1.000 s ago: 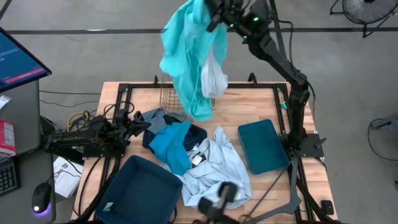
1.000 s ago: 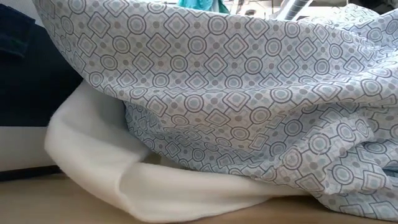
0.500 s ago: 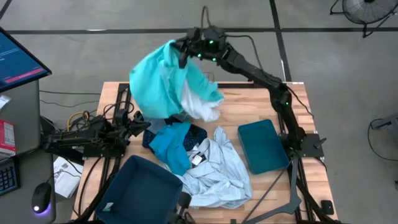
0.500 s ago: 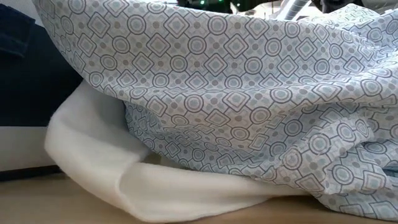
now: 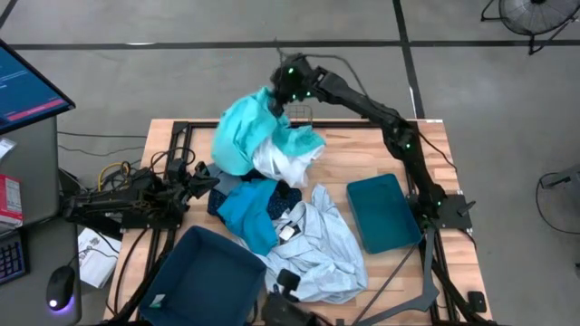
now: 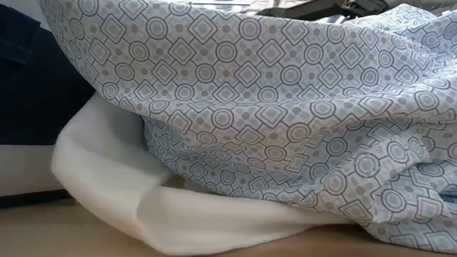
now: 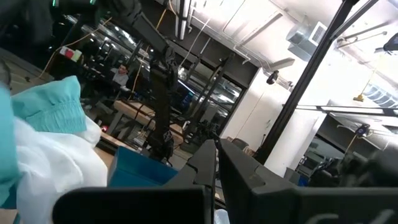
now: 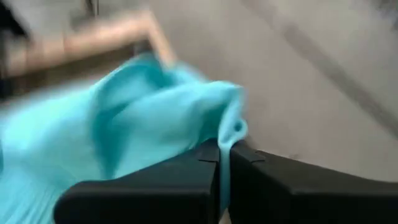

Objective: Pick & Place Cloths
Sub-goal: Put the light blue short pants into the gold wire basket

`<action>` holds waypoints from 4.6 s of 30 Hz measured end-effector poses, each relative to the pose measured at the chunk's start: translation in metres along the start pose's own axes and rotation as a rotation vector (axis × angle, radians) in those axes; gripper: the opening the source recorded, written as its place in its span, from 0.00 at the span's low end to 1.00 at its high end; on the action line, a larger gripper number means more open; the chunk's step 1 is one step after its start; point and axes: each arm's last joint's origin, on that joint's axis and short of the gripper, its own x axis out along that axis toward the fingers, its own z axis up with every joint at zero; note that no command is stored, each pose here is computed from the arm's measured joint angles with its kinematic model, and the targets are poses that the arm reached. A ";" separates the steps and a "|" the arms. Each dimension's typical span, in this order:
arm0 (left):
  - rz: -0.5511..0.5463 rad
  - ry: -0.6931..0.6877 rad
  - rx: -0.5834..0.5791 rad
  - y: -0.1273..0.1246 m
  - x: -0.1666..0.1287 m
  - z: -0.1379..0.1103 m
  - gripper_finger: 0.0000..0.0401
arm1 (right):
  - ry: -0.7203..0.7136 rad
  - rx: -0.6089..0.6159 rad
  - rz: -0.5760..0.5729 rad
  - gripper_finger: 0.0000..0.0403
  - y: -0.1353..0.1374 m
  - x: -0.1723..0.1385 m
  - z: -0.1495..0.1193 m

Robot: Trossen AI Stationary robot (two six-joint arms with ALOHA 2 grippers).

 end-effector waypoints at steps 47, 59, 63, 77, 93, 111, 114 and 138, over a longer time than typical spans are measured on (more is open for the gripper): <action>-0.004 -0.006 0.000 0.000 0.000 0.001 0.01 | 0.445 -0.273 0.143 0.83 0.095 -0.105 -0.031; -0.004 -0.006 0.000 0.000 0.000 0.001 0.01 | 0.421 -0.276 0.103 0.82 0.108 -0.048 -0.072; -0.004 -0.006 0.000 0.000 0.000 0.001 0.01 | 0.386 -0.272 0.096 0.75 0.107 -0.043 -0.073; -0.005 -0.008 0.000 0.000 0.000 0.001 0.01 | 0.373 -0.228 0.029 0.04 0.093 -0.034 -0.081; -0.009 -0.014 0.001 -0.001 0.000 0.001 0.01 | -0.049 0.088 -0.157 0.00 0.033 -0.052 -0.016; -0.010 -0.016 0.001 -0.001 0.000 0.001 0.01 | 0.209 0.075 -0.128 0.05 0.038 0.006 -0.117; -0.010 -0.016 0.000 -0.001 0.000 0.001 0.01 | 0.203 0.068 -0.126 0.09 0.039 0.004 -0.115; -0.011 -0.018 0.000 -0.001 0.000 0.002 0.01 | -0.174 -0.409 0.116 0.91 0.163 -0.001 -0.029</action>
